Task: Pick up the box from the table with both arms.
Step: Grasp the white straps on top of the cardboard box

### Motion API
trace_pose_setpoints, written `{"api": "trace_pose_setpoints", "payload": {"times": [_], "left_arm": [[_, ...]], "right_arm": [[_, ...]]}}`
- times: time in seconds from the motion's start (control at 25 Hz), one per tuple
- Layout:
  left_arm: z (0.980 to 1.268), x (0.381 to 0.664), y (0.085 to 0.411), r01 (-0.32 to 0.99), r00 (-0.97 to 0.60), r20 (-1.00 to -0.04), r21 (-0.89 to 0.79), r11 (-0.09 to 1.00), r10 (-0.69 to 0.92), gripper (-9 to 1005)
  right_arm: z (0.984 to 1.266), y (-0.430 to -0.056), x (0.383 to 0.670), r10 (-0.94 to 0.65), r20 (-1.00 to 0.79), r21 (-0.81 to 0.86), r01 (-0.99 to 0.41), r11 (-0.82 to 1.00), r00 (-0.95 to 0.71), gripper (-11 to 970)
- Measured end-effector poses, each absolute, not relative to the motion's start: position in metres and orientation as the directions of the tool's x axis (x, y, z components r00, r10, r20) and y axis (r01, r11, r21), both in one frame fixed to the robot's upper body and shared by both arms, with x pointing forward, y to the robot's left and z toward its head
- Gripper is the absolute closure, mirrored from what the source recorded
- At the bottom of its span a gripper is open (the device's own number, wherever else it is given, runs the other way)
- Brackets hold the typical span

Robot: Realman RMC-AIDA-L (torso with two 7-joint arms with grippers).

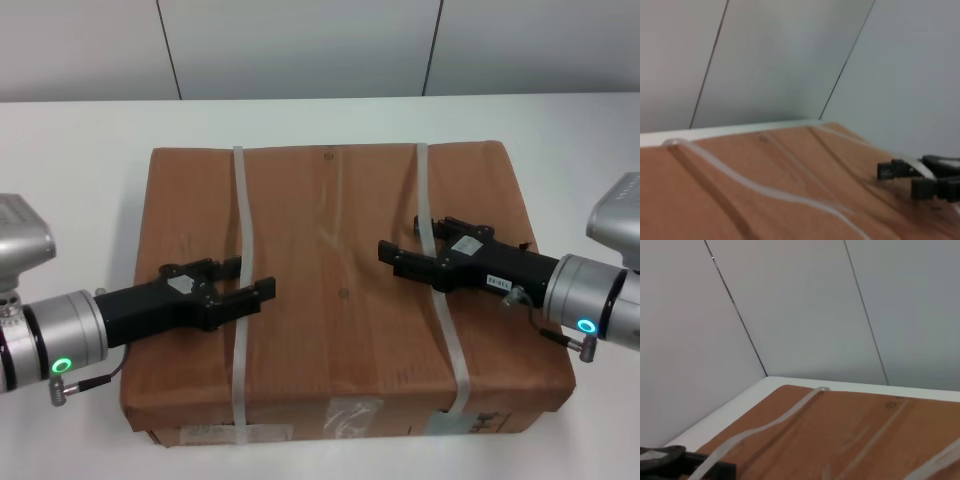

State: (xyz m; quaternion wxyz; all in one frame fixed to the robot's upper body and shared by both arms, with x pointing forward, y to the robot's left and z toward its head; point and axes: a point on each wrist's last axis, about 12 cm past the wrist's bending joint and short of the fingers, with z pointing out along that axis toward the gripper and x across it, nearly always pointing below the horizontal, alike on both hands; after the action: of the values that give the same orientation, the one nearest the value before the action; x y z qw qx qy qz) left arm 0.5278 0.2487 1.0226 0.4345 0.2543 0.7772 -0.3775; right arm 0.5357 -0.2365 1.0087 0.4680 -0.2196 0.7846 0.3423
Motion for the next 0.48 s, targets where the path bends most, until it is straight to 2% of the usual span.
{"api": "trace_pose_setpoints", "payload": {"times": [0.48], "left_arm": [[1.032, 0.546, 0.236, 0.728, -0.491, -0.868, -0.364, 0.581, 0.070, 374]], "right_arm": [[1.017, -0.220, 0.548, -0.111, -0.900, 0.273, -0.743, 0.612, -0.422, 145]]}}
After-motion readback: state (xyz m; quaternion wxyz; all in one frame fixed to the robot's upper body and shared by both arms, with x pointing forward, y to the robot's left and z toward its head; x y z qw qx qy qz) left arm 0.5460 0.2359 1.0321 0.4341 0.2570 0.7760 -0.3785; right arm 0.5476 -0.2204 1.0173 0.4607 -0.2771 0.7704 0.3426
